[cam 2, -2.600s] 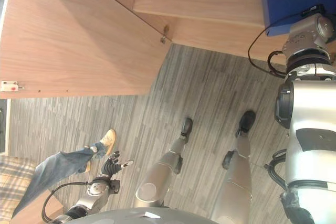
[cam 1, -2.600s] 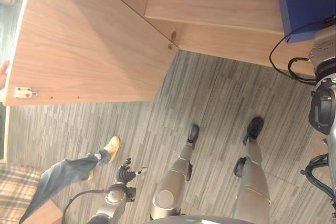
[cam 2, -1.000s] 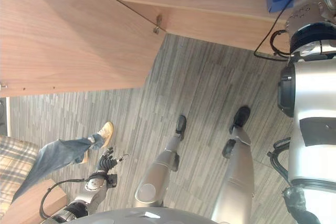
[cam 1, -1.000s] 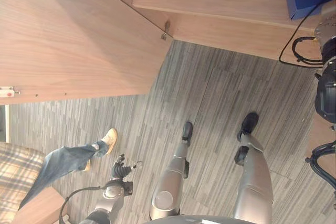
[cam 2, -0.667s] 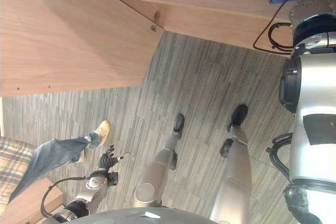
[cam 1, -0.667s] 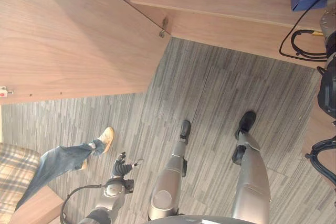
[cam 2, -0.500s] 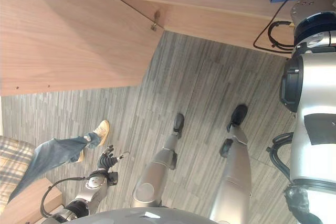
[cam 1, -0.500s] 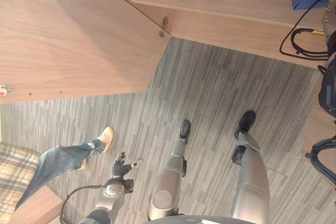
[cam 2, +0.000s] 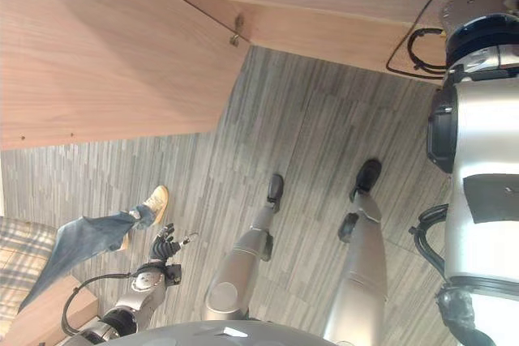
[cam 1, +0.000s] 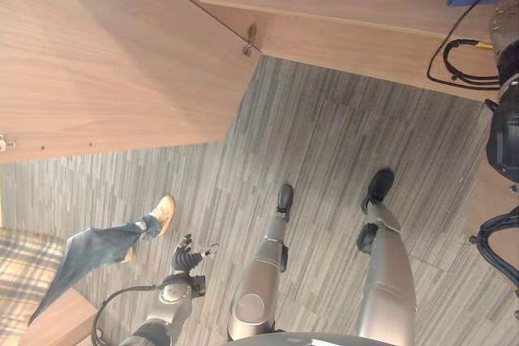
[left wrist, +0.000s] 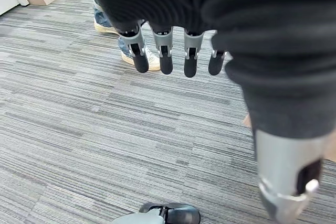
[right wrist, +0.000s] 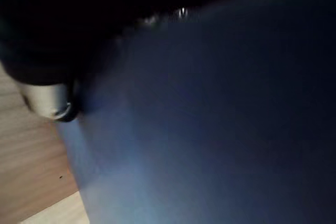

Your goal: Put the empty folder in the office cabinet

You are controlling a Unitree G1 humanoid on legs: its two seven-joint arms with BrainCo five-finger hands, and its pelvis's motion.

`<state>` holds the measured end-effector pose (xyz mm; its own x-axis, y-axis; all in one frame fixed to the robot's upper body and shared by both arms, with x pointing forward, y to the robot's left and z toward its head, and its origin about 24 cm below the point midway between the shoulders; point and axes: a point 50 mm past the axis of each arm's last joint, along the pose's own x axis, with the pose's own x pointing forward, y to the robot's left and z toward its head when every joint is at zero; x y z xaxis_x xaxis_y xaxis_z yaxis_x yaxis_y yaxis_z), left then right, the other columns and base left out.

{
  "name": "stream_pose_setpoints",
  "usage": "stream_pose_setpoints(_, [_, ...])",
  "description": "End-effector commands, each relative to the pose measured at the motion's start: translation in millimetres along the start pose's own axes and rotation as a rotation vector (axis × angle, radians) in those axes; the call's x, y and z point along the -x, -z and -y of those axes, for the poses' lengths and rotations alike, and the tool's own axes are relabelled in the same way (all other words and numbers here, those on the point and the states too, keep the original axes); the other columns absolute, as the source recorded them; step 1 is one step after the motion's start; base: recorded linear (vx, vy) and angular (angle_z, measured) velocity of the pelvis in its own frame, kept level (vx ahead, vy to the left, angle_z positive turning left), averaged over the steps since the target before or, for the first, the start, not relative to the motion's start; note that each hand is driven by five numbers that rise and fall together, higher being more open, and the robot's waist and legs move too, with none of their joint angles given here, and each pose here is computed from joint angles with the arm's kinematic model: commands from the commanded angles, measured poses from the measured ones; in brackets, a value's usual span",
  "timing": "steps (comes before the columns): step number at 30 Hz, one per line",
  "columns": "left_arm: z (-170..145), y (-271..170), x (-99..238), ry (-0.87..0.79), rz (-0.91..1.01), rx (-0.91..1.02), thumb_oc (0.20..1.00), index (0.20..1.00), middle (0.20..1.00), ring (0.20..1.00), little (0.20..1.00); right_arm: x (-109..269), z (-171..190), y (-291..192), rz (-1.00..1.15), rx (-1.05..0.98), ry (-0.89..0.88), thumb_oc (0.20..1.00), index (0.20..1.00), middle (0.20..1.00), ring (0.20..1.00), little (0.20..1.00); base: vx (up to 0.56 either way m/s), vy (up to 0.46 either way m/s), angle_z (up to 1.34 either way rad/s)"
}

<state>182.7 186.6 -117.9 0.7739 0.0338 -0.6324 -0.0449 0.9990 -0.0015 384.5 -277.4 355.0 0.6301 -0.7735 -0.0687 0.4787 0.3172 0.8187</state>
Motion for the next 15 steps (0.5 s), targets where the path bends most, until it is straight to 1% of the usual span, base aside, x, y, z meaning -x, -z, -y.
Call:
stream_pose_setpoints(1, [-18, -5, -5, -0.071, -0.008, -0.027, 1.0, 1.0, 1.0, 1.0, 1.0, 3, -14, -20, 0.172, 0.129, -0.156, 1.0, 1.0, 1.0, 1.0, 1.0, -0.02, 0.008, -0.05])
stream_pose_setpoints(3, [-19, -5, -5, -0.078, -0.014, -0.023, 1.0, 1.0, 1.0, 1.0, 1.0, 6, -17, -8, 0.156, 0.195, -0.204, 1.0, 1.0, 1.0, 1.0, 1.0, -0.02, 0.002, -0.05])
stream_pose_setpoints(4, [-19, -5, -5, -0.078, -0.014, -0.023, 1.0, 1.0, 1.0, 1.0, 1.0, 6, -17, -8, 0.156, 0.195, -0.204, 1.0, 1.0, 1.0, 1.0, 1.0, -0.02, -0.005, -0.04])
stream_pose_setpoints(5, [-22, -5, -5, -0.085, -0.016, -0.022, 1.0, 1.0, 1.0, 1.0, 1.0, 11, -20, 4, 0.145, 0.251, -0.253, 1.0, 1.0, 1.0, 1.0, 1.0, 0.0, 0.0, 0.0])
stream_pose_setpoints(6, [-22, -5, -5, -0.085, -0.017, -0.021, 1.0, 1.0, 1.0, 1.0, 1.0, 11, -20, 5, 0.144, 0.252, -0.254, 1.0, 1.0, 1.0, 1.0, 1.0, -0.04, -0.008, -0.03])
stream_pose_setpoints(7, [-24, -5, -5, -0.091, -0.021, -0.033, 1.0, 1.0, 1.0, 1.0, 1.0, 17, -22, 22, 0.136, 0.343, -0.32, 1.0, 1.0, 1.0, 1.0, 1.0, -0.04, -0.004, -0.02])
stream_pose_setpoints(10, [-29, -6, -6, -0.108, -0.031, -0.044, 1.0, 1.0, 1.0, 1.0, 1.0, 18, -18, 37, 0.107, 0.422, -0.353, 1.0, 1.0, 1.0, 1.0, 1.0, -0.05, -0.005, -0.07])
stream_pose_setpoints(11, [-33, -5, -6, -0.118, -0.038, -0.047, 1.0, 1.0, 1.0, 1.0, 1.0, 20, -17, 45, 0.091, 0.477, -0.388, 1.0, 1.0, 1.0, 1.0, 1.0, -0.05, 0.0, -0.09])
stream_pose_setpoints(13, [-34, -5, -6, -0.119, -0.038, -0.047, 1.0, 1.0, 1.0, 1.0, 1.0, 20, -17, 45, 0.091, 0.477, -0.389, 1.0, 1.0, 1.0, 1.0, 1.0, -0.04, 0.002, -0.08])
stream_pose_setpoints(15, [-41, -3, -5, -0.13, -0.053, -0.055, 1.0, 1.0, 1.0, 1.0, 1.0, 23, -18, 58, 0.086, 0.632, -0.487, 1.0, 1.0, 1.0, 1.0, 1.0, -0.07, 0.011, -0.11])
